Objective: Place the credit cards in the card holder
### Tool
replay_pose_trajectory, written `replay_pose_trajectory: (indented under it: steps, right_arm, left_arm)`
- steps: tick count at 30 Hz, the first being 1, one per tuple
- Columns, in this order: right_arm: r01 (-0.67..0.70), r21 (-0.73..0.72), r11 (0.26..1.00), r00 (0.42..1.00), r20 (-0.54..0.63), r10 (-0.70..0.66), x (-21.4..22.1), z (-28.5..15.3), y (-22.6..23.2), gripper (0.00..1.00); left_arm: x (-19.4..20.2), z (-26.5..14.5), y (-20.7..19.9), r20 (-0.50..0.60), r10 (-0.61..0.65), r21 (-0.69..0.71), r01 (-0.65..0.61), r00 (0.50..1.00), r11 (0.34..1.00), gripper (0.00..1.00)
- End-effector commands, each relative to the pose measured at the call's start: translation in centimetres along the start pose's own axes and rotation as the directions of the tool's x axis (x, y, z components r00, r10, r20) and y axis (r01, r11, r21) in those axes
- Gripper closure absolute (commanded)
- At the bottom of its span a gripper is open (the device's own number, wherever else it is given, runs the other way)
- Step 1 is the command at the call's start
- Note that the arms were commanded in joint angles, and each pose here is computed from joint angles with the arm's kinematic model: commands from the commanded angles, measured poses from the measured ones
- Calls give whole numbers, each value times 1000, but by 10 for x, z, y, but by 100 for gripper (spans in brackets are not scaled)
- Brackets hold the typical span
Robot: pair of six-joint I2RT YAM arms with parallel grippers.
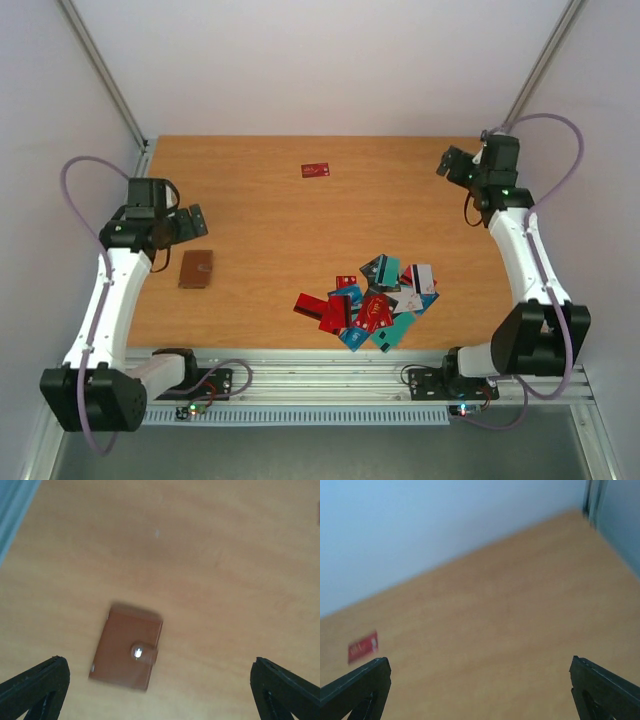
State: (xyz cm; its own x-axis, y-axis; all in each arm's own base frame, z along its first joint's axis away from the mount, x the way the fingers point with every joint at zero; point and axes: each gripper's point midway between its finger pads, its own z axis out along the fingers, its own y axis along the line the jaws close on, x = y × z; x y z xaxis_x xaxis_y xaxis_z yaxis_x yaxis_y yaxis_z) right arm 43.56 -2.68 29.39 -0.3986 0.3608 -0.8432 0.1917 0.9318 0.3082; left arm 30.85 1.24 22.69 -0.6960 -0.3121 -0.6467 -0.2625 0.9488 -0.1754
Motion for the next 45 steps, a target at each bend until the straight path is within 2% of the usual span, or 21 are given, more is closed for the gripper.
replay_pose_trajectory:
  steps: [1, 4, 8, 12, 16, 21, 28, 32, 40, 45]
  right_arm:
    - [-136, 127, 983, 877, -447, 179, 113, -2, -22, 1]
    - [-183, 94, 979, 832, -516, 205, 121, -9, -9, 1]
    - [-178, 61, 982, 787, -590, 180, 134, -28, 5, 1]
    - [-169, 18, 985, 756, -639, 142, 149, -48, 12, 2]
    - [-194, -14, 981, 719, -683, 132, 171, -61, 17, 4]
    - [-214, -19, 977, 682, -718, 135, 190, -65, 22, 6]
    - [-226, -60, 972, 667, -737, 109, 195, -64, 41, 6]
    - [-208, -76, 975, 664, -743, 84, 197, -64, 46, 6]
    - [-216, -71, 974, 649, -755, 89, 206, -63, 45, 6]
    - [-218, -83, 972, 650, -755, 82, 212, -61, 50, 6]
  left_arm:
    - [60, 2, 20, -281, -62, -85, 39, 958, 996, 1]
    - [72, 12, 25, -365, -138, -74, 120, 921, 990, 8]
    - [82, 34, 36, -414, -262, -73, 256, 872, 964, 13]
    - [99, 56, 47, -462, -316, -89, 312, 829, 946, 26]
    - [106, 75, 57, -493, -345, -89, 349, 798, 933, 30]
    - [107, 93, 75, -528, -313, -151, 275, 789, 949, 34]
    - [117, 120, 83, -622, -278, -165, 225, 732, 960, 37]
    - [120, 131, 87, -641, -240, -149, 188, 729, 971, 37]
    - [137, 142, 79, -693, -220, -102, 209, 687, 973, 52]
    - [142, 144, 66, -709, -184, -62, 200, 681, 978, 57]
